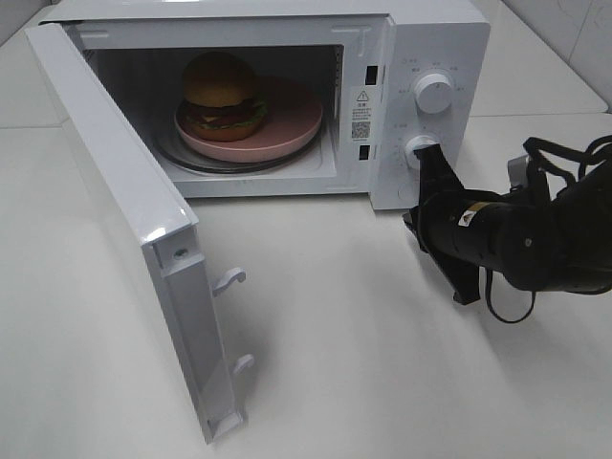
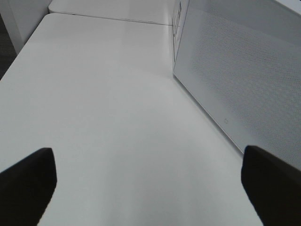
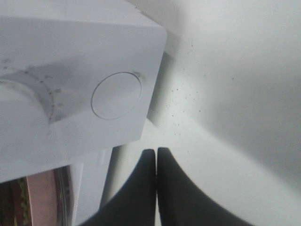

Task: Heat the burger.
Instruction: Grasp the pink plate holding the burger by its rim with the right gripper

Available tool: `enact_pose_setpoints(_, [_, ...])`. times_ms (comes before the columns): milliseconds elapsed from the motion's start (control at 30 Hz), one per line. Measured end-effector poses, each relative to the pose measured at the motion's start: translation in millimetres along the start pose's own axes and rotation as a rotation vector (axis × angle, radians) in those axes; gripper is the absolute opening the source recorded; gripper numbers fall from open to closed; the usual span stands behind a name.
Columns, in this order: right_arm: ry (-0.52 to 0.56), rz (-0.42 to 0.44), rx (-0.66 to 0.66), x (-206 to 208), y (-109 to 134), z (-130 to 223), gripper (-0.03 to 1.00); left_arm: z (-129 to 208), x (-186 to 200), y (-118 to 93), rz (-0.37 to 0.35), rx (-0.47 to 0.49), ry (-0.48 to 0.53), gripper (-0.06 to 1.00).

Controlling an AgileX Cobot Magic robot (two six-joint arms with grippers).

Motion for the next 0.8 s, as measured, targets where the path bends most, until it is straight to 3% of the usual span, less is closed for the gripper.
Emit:
enact_pose_setpoints(100, [0.011,0.012,0.045,6,4,0,0.0,0,0,0,0.0,0.0,0.0,0.99])
enact_pose_setpoints(667, [0.164,0.116,0.591,59,33,5,0.0,0,0,0,0.0,0.0,0.0,0.99])
enact_pose_setpoints(733, [0.21,0.128,0.756,69,36,6,0.0,0,0,0,0.0,0.0,0.0,0.99])
enact_pose_setpoints(800, [0.22,0.13,0.789,71,36,6,0.0,0,0,0,0.0,0.0,0.0,0.99])
Point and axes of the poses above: a point on each arm's last joint axis where the gripper is mounted, x pointing back along that axis away from the gripper, y along the wrist's bending axis when the last joint is at zero, z = x × y, the point moved 2 cm from there along -x, pointing out along that axis toward the gripper, and after that the axes turned 8 degrees about -x, right-handed, at the moved point
